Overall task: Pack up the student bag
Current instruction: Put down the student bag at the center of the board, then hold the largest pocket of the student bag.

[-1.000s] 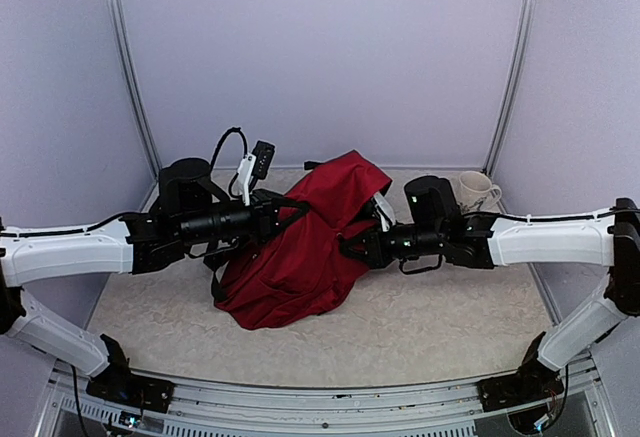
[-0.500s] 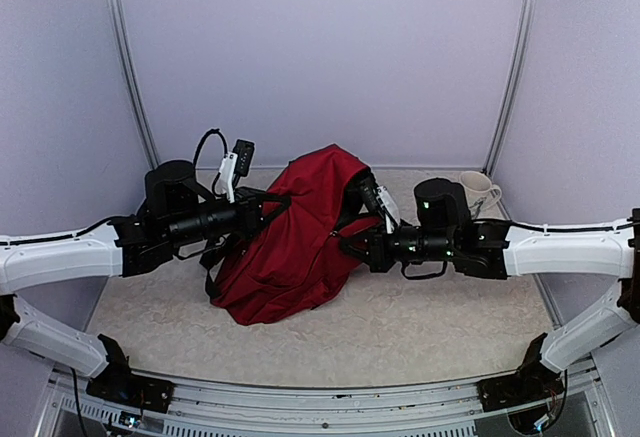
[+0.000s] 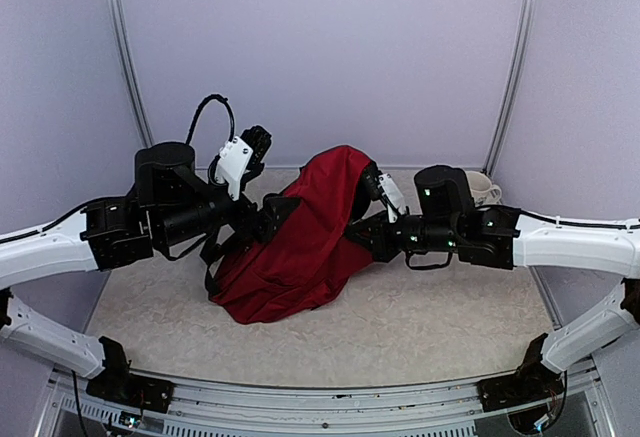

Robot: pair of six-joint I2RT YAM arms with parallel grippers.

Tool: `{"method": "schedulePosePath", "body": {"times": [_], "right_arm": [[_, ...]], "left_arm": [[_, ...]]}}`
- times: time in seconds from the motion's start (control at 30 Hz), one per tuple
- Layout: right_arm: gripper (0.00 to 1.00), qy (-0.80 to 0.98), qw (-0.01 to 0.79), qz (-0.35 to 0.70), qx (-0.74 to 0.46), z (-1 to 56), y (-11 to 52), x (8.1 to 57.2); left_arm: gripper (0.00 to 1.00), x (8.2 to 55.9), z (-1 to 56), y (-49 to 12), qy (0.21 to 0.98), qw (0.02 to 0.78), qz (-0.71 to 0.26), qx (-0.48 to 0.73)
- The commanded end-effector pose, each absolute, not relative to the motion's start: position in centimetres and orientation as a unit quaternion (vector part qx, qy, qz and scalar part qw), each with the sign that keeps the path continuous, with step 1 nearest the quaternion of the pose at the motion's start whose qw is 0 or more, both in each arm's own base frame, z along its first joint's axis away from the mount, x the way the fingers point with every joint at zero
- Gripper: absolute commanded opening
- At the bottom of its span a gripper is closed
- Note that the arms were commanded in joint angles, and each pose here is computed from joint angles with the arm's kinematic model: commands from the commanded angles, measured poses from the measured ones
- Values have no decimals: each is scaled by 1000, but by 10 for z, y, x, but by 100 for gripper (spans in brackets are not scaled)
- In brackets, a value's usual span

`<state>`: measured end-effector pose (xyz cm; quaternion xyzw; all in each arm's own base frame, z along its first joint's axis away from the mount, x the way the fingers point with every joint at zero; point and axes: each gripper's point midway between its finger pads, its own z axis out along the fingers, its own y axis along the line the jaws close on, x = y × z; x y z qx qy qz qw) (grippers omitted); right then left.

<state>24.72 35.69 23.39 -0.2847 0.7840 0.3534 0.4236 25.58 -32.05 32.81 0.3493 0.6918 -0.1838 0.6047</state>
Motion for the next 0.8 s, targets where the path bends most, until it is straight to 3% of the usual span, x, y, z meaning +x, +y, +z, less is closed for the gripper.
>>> {"method": "schedulePosePath", "body": {"times": [0.0,0.13,0.17,0.27,0.3,0.37,0.53,0.77], "right_arm": [[0,749,473,363,-288,287,357,249],[0,749,475,360,-289,295,357,250],[0,750,474,360,-289,296,357,250],[0,749,472,363,-289,298,359,250],[0,748,474,364,-288,299,359,250],[0,746,475,365,-290,300,360,250],[0,750,473,355,-295,296,360,252],[0,748,476,352,-299,298,360,252]], "left_arm": [[97,237,362,-305,658,648,-68,377],[97,218,373,-307,655,648,-114,370],[90,205,374,-314,644,650,-136,381],[59,161,353,-345,610,627,-178,451],[53,152,339,-354,610,614,-176,469],[49,147,306,-366,622,586,-158,496],[54,159,257,-384,642,567,-93,508],[90,190,214,-388,669,557,0,492]]}}
